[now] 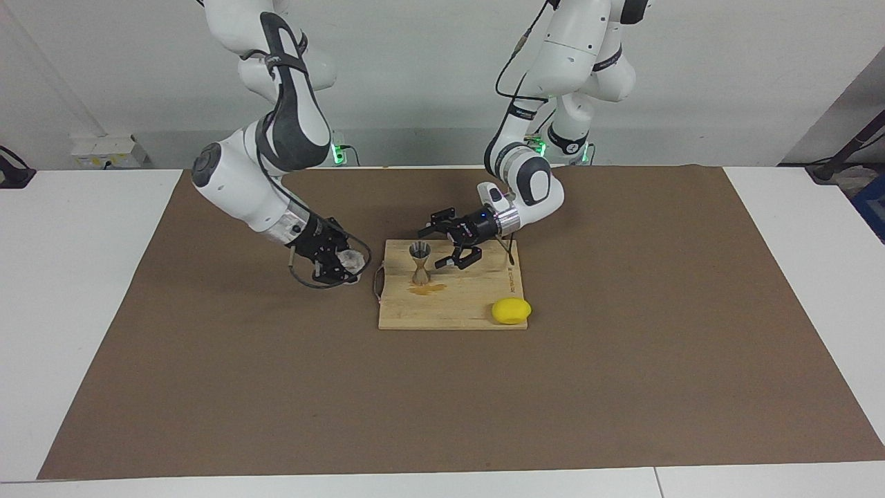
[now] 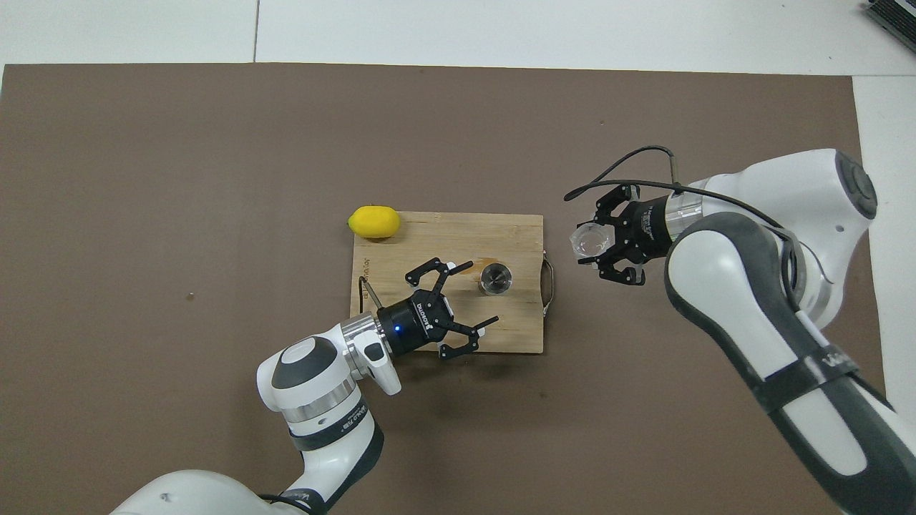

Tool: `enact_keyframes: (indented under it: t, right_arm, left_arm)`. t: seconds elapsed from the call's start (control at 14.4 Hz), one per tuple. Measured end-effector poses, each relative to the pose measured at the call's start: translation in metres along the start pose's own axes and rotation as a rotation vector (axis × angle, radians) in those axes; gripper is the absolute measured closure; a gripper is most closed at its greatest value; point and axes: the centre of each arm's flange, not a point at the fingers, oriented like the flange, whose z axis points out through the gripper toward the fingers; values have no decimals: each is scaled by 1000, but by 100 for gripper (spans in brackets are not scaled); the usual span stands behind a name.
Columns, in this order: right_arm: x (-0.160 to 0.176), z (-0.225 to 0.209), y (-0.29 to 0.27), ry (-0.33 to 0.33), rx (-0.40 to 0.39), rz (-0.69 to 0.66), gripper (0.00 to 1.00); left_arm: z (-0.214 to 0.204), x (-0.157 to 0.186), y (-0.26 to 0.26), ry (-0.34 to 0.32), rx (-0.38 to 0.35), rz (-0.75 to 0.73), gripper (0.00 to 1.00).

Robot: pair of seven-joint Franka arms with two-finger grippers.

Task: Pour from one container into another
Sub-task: 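Tilt the glass over the cup while the left gripper withdraws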

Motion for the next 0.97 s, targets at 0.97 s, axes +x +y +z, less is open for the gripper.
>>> enact_keyframes:
  t: [0.97]
  right_arm:
    - [-116,29,29,365,54,-153,49]
  left_arm:
    - [-113,15,-54,-32,-10,105,0]
